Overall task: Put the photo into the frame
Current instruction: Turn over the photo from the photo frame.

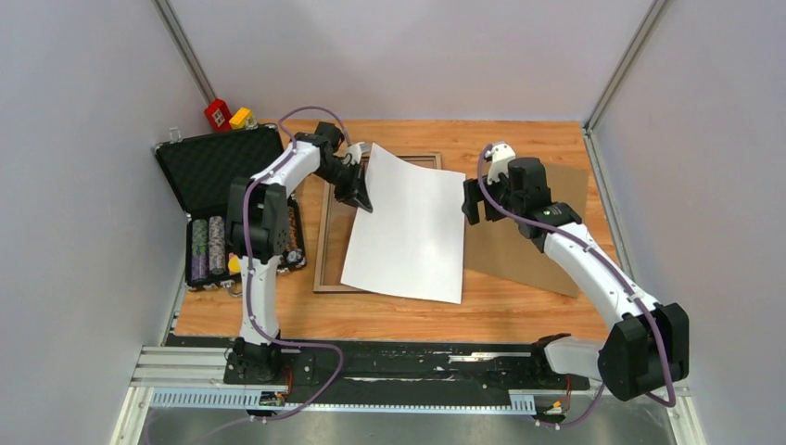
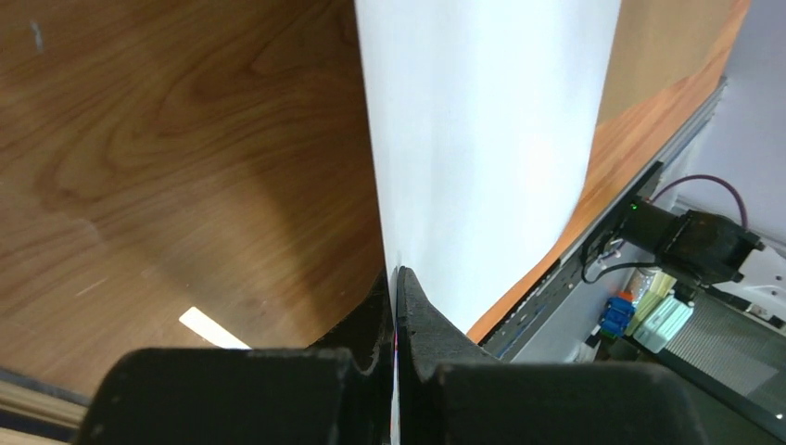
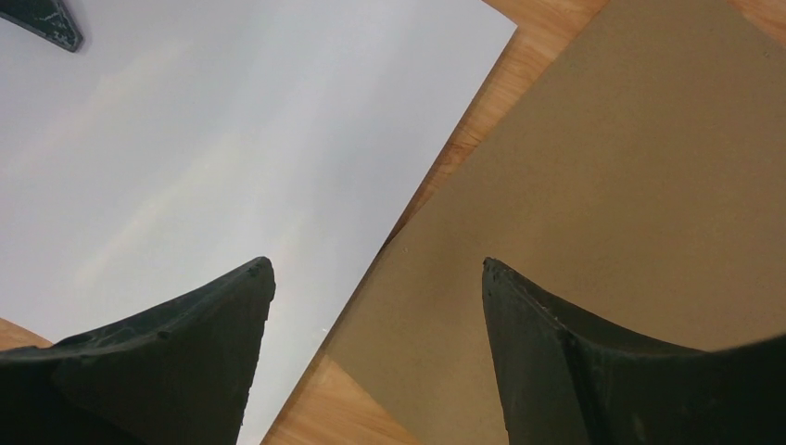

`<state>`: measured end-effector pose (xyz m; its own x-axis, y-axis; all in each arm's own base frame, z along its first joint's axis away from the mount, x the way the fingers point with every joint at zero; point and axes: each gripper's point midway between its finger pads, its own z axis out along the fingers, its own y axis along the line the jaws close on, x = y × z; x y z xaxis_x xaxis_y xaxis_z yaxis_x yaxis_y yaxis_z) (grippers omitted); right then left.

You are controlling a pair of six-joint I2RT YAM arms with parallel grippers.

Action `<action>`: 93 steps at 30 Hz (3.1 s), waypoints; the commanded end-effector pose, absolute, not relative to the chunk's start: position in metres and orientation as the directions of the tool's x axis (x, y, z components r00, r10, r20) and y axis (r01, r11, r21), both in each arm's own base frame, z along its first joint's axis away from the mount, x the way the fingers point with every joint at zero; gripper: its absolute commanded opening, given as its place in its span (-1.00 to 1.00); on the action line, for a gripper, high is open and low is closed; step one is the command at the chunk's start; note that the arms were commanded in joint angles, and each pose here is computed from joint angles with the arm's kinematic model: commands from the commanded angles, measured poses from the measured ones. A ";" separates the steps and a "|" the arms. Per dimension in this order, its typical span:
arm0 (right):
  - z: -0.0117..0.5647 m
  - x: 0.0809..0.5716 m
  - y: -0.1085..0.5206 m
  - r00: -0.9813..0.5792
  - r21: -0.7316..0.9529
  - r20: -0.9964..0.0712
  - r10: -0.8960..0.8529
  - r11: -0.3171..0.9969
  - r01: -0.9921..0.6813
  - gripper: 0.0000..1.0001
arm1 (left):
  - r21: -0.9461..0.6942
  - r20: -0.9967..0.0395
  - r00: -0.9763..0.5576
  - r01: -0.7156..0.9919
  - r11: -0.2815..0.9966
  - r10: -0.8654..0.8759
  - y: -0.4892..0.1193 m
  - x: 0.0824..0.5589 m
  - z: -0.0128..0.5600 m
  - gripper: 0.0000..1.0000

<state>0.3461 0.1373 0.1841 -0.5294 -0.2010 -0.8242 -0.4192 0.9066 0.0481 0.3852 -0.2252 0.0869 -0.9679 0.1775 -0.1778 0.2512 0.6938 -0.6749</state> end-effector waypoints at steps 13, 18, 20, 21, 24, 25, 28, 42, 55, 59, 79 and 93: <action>0.171 0.360 0.124 -0.385 -0.034 -0.896 -0.221 0.899 -0.436 0.61 | -0.609 -0.323 -0.931 0.344 0.715 0.172 -0.206 0.377 0.107 -1.00; 0.173 0.359 0.118 -0.353 -0.074 -0.904 -0.242 0.901 -0.427 0.61 | -0.607 -0.351 -0.923 0.352 0.713 0.157 -0.203 0.380 0.111 -1.00; 0.173 0.360 0.117 -0.351 -0.084 -0.903 -0.250 0.901 -0.425 0.61 | -0.605 -0.359 -0.921 0.354 0.714 0.153 -0.201 0.382 0.113 -1.00; 0.172 0.360 0.115 -0.350 -0.091 -0.902 -0.253 0.903 -0.419 0.61 | -0.602 -0.366 -0.919 0.356 0.714 0.150 -0.200 0.383 0.114 -1.00; 0.173 0.362 0.111 -0.341 -0.115 -0.901 -0.267 0.907 -0.405 0.61 | -0.589 -0.382 -0.912 0.365 0.721 0.150 -0.196 0.384 0.118 -1.00; 0.175 0.363 0.109 -0.335 -0.123 -0.903 -0.270 0.909 -0.399 0.62 | -0.587 -0.385 -0.911 0.363 0.724 0.145 -0.194 0.385 0.119 -1.00; 0.180 0.363 0.106 -0.314 -0.143 -0.908 -0.276 0.911 -0.386 0.62 | -0.586 -0.396 -0.910 0.352 0.730 0.122 -0.187 0.386 0.123 -1.00; 0.183 0.364 0.096 -0.301 -0.174 -0.910 -0.286 0.921 -0.349 0.63 | -0.598 -0.405 -0.913 0.300 0.743 0.043 -0.161 0.408 0.132 -1.00; 0.182 0.364 0.091 -0.305 -0.175 -0.909 -0.286 0.923 -0.343 0.64 | -0.579 -0.372 -0.926 0.287 0.763 0.066 -0.151 0.418 0.126 -1.00; 0.180 0.365 0.090 -0.309 -0.176 -0.906 -0.288 0.923 -0.344 0.64 | -0.579 -0.358 -0.929 0.296 0.760 0.090 -0.150 0.415 0.121 -1.00; 0.173 0.366 0.091 -0.327 -0.173 -0.899 -0.293 0.921 -0.350 0.64 | -0.584 -0.327 -0.939 0.292 0.757 0.110 -0.150 0.414 0.108 -1.00; 0.173 0.366 0.090 -0.329 -0.176 -0.897 -0.295 0.921 -0.347 0.64 | -0.614 -0.306 -0.951 0.235 0.753 0.047 -0.155 0.421 0.098 -1.00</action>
<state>0.3593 0.0911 0.1636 -0.3677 -0.2965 -0.8814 -0.3591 0.9196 -0.1595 0.4148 -0.1525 0.0974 -0.9513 0.0779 -0.2981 0.2470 0.7713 -0.5866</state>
